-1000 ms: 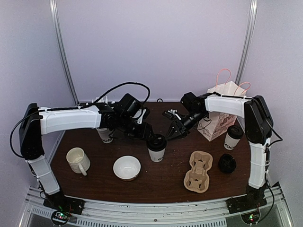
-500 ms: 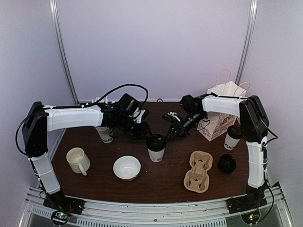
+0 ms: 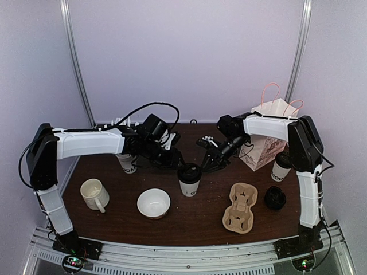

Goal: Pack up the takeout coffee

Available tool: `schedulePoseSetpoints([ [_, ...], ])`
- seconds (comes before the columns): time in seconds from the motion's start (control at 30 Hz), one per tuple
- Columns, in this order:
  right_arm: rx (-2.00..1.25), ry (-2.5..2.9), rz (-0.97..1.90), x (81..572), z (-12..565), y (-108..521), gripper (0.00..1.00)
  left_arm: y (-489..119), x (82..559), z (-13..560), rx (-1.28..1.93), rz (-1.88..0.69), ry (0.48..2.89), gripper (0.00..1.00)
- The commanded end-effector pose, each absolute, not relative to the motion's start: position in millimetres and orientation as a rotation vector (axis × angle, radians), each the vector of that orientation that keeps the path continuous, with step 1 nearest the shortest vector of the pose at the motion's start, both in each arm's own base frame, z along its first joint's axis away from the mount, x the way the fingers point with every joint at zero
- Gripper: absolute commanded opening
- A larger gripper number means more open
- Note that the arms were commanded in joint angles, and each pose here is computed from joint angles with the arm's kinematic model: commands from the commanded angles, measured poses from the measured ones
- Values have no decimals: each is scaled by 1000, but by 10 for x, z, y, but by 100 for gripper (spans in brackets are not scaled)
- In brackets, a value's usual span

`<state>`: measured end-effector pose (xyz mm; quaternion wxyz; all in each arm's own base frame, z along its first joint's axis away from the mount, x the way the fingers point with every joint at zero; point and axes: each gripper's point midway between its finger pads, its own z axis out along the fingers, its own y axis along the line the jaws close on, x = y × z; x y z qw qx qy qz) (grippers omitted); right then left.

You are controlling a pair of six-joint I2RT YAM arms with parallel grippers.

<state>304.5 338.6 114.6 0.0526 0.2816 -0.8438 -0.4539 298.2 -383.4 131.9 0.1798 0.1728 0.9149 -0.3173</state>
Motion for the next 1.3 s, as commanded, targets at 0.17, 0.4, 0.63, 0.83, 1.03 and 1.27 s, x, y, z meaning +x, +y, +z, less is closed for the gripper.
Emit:
schedulePoseSetpoints([
  [0.17, 1142, -2584, -1447, 3113, 1610, 3391, 46, -3874, 2955, 1848, 641, -911, 2395, 57],
  [0.4, 1178, -2601, -1393, 3044, 1611, 3303, 50, -3816, 3024, 1940, 690, -815, 2366, 61],
  [0.63, 1231, -2584, -1404, 2757, 1575, 3181, 76, -3991, 3124, 1897, 911, -760, 2336, 69],
  [0.83, 1193, -2495, -1483, 2491, 1513, 3300, 81, -4110, 3070, 1729, 990, -820, 2353, 75],
  [1.03, 1129, -2489, -1443, 2625, 1347, 3409, 63, -4070, 3107, 1596, 978, -774, 2373, 71],
  [1.27, 1070, -2534, -1392, 2888, 1226, 3463, 48, -3999, 3049, 1535, 942, -772, 2424, 61],
])
